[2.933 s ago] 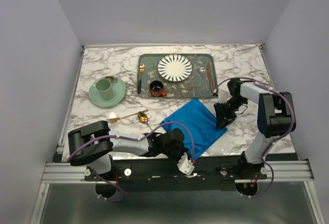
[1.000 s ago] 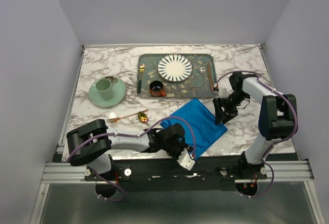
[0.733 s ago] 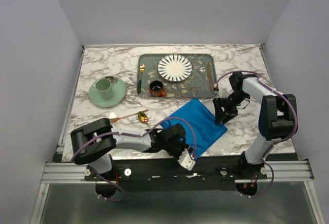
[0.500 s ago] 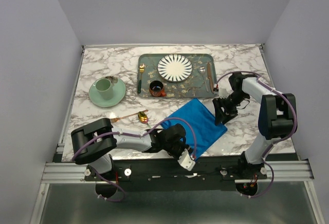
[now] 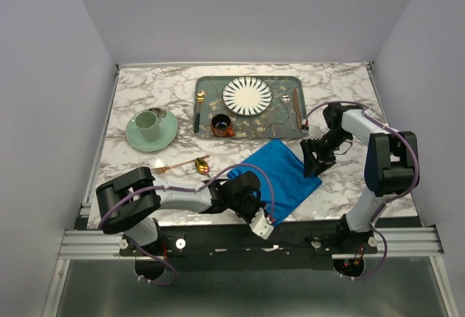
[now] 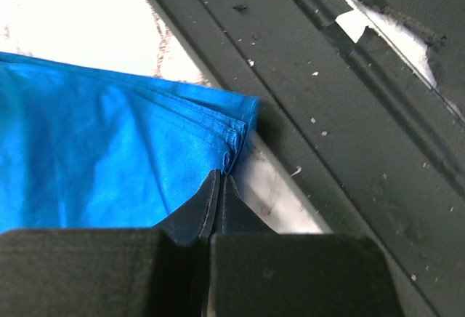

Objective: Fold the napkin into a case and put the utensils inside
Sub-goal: Pick up the top corner of the square folded napkin from the center of the board.

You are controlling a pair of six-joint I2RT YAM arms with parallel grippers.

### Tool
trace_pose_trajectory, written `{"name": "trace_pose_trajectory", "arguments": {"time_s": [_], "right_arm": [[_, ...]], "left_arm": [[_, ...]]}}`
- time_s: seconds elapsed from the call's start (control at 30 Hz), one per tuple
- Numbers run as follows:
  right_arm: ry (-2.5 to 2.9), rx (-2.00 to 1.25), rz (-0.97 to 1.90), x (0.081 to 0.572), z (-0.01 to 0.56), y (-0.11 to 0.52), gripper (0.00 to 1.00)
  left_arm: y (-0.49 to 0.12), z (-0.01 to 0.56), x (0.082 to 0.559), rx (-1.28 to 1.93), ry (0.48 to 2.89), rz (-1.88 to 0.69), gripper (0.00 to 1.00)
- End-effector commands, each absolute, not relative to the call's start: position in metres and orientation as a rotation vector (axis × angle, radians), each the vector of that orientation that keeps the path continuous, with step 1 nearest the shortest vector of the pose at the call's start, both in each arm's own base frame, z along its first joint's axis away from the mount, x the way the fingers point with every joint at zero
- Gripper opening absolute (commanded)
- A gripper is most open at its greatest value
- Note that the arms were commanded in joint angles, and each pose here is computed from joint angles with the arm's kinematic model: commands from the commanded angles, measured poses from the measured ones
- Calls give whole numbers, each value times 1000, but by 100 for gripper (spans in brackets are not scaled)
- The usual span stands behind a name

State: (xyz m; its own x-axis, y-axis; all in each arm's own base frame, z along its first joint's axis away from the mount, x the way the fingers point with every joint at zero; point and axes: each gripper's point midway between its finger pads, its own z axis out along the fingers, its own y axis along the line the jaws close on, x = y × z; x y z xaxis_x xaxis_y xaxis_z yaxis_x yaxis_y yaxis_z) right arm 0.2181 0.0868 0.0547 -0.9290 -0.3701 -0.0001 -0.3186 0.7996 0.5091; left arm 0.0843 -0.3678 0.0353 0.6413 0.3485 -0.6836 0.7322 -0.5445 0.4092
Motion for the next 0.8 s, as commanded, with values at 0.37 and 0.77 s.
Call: {"name": "trace_pose_trajectory", "arguments": {"time_s": [0.37, 0.77], "right_arm": [[-2857, 559, -798, 222, 54, 87, 64], [-2854, 557, -796, 223, 54, 87, 64]], "left_arm": [[-372, 50, 85, 2161, 817, -777, 18], [-374, 51, 83, 2157, 806, -801, 26]]}}
